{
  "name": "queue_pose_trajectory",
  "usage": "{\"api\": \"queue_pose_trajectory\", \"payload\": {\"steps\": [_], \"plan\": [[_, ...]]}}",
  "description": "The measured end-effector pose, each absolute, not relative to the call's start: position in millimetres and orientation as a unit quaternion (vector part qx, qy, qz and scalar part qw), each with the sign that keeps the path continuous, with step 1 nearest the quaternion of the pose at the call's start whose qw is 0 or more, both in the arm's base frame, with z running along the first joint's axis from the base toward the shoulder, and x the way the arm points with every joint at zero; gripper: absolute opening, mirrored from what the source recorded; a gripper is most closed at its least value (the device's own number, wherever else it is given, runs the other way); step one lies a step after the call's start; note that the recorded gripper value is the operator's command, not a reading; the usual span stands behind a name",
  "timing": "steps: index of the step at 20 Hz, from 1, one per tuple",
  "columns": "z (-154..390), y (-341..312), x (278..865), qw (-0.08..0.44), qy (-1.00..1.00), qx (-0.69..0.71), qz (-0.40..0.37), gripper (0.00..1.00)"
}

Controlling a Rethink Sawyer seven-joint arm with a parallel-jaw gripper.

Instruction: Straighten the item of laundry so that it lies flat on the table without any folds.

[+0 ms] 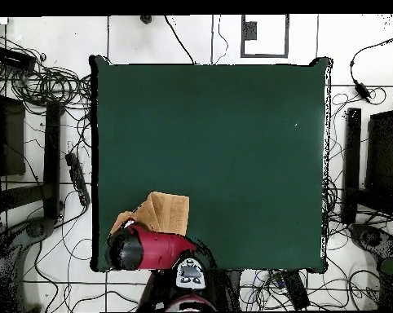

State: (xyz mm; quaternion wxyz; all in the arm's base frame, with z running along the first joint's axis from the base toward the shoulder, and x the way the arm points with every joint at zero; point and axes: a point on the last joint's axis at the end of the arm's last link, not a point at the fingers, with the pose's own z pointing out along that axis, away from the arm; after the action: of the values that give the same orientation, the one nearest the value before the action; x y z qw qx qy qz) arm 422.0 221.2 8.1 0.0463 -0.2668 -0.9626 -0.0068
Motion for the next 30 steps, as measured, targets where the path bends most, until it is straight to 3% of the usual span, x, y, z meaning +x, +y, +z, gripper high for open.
{"api": "queue_pose_trajectory", "payload": {"steps": [9,18,30], "plan": [[-1.0,204.5,468.6,0.013,-0.969,-0.245,-0.008,1.0],[-39.7,208.1,459.4,0.005,-0.973,-0.23,-0.003,1.0],[-39.5,208.9,458.7,-0.005,-0.974,-0.228,-0.004,1.0]]}}
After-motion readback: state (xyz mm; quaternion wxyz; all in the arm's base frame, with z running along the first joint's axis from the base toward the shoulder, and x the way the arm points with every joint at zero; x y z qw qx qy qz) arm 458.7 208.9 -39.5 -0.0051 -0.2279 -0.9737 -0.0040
